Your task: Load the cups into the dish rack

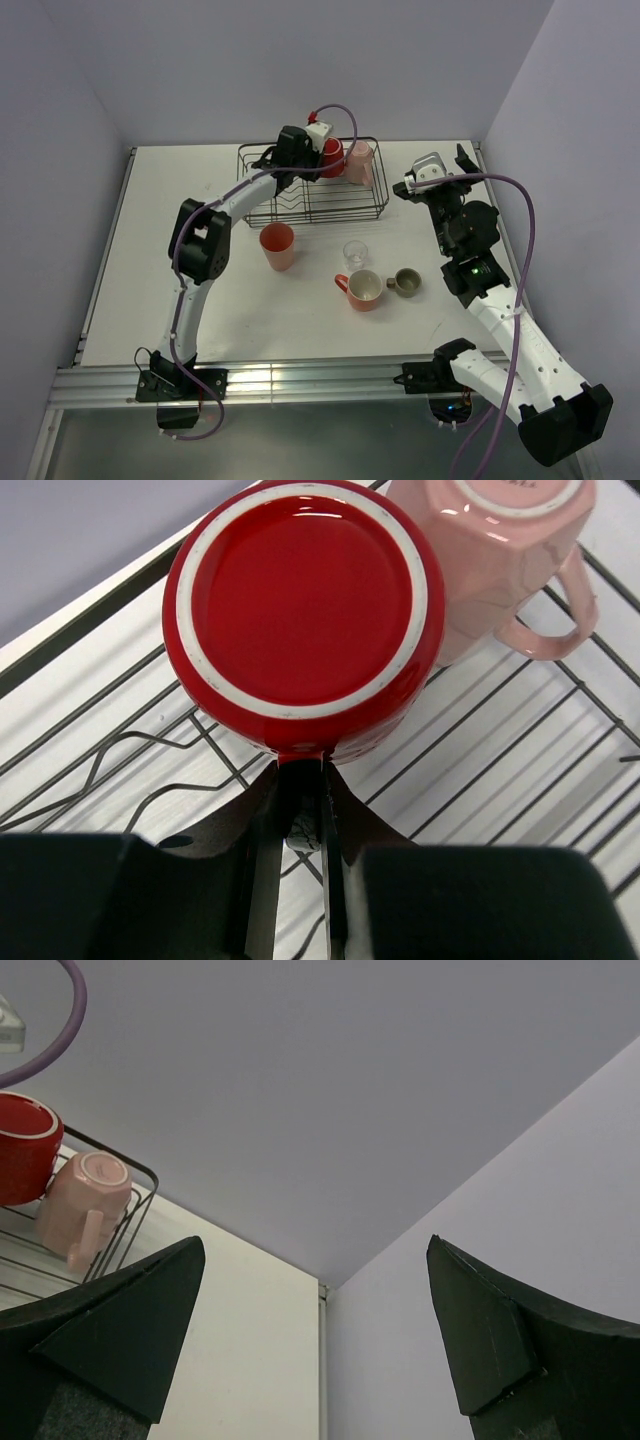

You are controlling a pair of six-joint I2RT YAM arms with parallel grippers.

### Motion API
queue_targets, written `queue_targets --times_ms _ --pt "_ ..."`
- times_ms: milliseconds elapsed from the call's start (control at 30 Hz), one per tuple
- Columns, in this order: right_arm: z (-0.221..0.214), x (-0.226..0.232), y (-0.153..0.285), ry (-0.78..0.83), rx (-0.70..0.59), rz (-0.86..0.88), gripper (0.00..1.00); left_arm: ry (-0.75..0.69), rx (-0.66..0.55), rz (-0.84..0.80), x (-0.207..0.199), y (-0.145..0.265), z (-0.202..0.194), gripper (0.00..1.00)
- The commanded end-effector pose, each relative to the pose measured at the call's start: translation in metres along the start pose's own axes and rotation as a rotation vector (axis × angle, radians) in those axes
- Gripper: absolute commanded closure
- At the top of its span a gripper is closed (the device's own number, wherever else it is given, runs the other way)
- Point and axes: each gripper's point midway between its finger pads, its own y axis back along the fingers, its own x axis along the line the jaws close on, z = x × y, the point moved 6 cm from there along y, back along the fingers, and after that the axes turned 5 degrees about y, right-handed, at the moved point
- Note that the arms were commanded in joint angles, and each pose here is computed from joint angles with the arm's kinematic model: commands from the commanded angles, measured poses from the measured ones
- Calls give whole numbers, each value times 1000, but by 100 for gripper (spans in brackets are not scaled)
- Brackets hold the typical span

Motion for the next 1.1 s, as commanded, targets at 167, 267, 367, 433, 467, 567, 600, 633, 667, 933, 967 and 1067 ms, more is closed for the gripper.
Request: queue_targets --times_ms 167,267,367,433,467,567,600,633,667,933,967,1067 --pt "1 -6 0 -17 -3 -30 0 -52 -174 11 -2 -7 39 100" --pt "1 -4 -1 -20 -4 -27 0 -56 -171 22 0 -8 34 100" --pt "1 -4 -2 -23 -3 -26 0 -63 -166 41 3 -11 29 100" --pt "0 -3 -2 -22 -3 -24 0 -65 -167 51 4 -14 27 100" --pt "0 -2 -2 -21 -1 -19 0 -68 -164 53 5 -15 25 100" --pt "-1 -2 -3 -18 0 -20 0 -80 -167 55 6 -18 24 100" --pt "-1 -2 -3 -16 1 -17 0 -85 -168 54 6 -19 24 100" --pt "0 -2 -3 -18 0 -18 0 -85 -170 56 6 -20 23 100" --pt "-1 -1 -3 -17 2 -16 0 -92 -171 55 6 -21 23 100" --pt "-2 0 -4 -20 6 -8 0 -104 -166 62 8 -23 18 100" --pt "-1 1 -4 -21 5 -4 0 -104 -165 62 8 -23 18 100" --pt "-1 1 -4 -24 6 2 0 -107 -167 70 9 -20 18 100"
